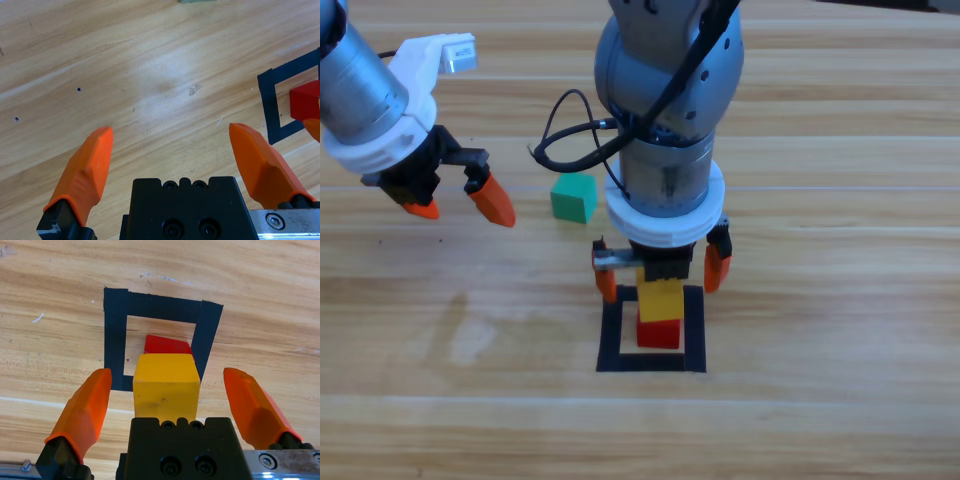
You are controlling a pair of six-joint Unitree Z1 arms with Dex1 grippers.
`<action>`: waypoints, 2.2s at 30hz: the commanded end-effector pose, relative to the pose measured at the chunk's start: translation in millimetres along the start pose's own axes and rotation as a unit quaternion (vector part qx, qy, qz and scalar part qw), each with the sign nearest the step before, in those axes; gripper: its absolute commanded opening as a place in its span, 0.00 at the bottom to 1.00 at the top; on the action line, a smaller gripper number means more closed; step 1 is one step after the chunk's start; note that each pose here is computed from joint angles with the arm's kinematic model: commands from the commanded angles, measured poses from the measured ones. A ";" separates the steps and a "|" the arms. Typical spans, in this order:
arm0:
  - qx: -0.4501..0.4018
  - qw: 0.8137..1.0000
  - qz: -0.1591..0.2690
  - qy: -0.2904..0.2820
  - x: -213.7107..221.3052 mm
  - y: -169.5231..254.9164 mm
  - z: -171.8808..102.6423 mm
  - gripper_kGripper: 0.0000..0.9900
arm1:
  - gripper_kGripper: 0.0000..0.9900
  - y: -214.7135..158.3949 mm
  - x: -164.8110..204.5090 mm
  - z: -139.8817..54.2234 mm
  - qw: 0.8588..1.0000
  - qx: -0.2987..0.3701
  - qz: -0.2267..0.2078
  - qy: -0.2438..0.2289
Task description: Stack the blocks in the rectangular block: red at the bottom, yellow in the middle, green on top
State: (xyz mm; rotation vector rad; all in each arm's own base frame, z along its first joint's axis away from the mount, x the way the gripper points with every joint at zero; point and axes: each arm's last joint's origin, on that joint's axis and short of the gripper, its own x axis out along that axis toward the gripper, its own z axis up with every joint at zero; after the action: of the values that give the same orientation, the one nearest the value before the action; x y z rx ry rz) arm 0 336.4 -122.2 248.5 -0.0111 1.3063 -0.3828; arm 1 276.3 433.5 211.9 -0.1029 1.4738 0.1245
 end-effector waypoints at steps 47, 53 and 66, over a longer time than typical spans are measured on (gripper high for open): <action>-0.051 0.980 0.150 0.120 113.2 -56.6 122.0 1.00 | 1.00 -251.6 -128.2 -79.4 0.849 -0.382 0.276 -0.239; -0.036 0.981 0.143 0.128 126.0 -55.7 123.9 1.00 | 1.00 -248.6 -129.7 -82.1 0.845 -0.388 0.278 -0.240; -0.016 0.986 0.117 0.119 132.9 -76.1 127.1 0.95 | 1.00 -249.2 -131.6 -85.2 0.844 -0.390 0.278 -0.242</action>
State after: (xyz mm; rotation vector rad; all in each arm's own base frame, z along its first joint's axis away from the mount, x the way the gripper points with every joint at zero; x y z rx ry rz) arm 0 463.4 -243.7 205.2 0.1254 1.4765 -0.1385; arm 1 220.6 165.1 345.5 -0.2621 0.8046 1.1128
